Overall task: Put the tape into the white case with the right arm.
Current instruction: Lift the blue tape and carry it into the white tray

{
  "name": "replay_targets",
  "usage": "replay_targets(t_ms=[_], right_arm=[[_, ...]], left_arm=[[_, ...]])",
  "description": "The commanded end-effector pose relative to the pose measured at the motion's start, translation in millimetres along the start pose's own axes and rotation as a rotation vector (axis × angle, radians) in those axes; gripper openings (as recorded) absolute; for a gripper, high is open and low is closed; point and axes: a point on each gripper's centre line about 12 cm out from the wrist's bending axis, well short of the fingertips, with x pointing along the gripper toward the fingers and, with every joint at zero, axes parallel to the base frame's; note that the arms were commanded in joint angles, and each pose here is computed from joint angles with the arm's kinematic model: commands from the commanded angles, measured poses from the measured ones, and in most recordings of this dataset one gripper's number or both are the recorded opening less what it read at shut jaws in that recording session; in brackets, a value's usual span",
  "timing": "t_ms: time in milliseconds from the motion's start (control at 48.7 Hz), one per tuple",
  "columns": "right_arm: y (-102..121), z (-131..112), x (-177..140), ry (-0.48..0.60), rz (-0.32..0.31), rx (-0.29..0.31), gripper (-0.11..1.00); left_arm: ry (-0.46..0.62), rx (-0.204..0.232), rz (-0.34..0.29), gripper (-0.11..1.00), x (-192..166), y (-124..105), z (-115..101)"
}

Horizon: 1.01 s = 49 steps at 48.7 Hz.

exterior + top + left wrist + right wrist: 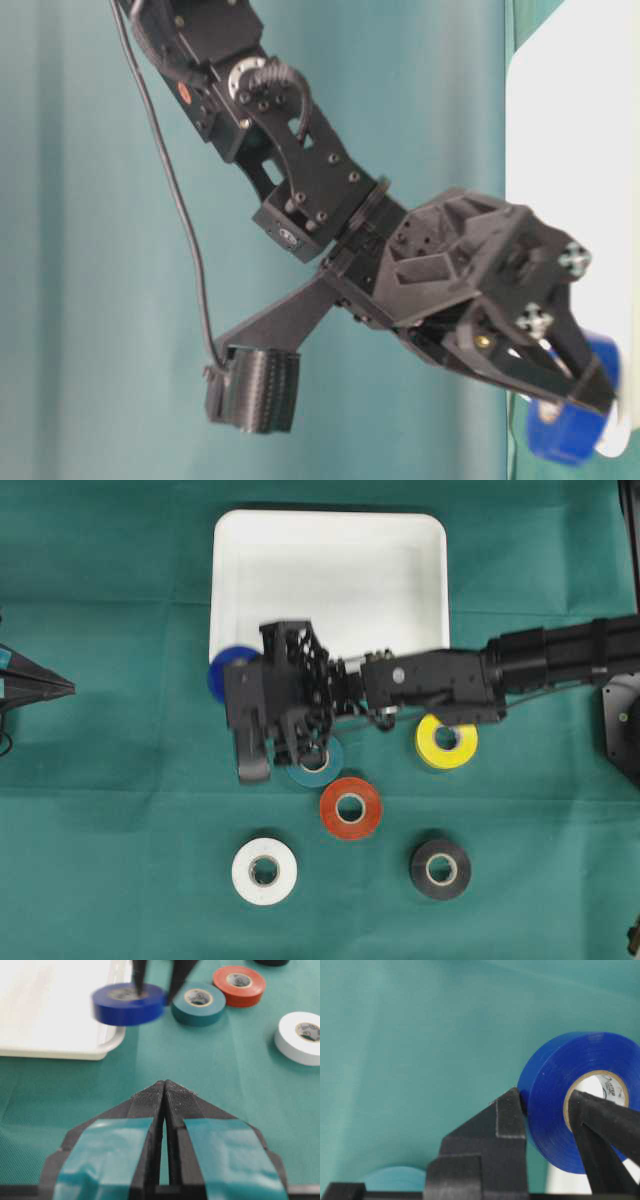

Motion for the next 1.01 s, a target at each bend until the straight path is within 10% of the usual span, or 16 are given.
replay_targets(t_ms=[0, 411, 985], right_arm=[[-25, 21, -18, -0.066, -0.038, 0.029, 0.03], [-110, 6, -14, -0.044, -0.171, 0.102, 0.03], [-115, -3, -5, -0.030, -0.174, 0.111, 0.03]], left_arm=[[-0.012, 0.000, 0.000, 0.01, 0, 0, 5], [-0.009, 0.000, -0.002, 0.01, 1, 0, 4], [-0.011, -0.002, 0.000, 0.01, 0, 0, 4]])
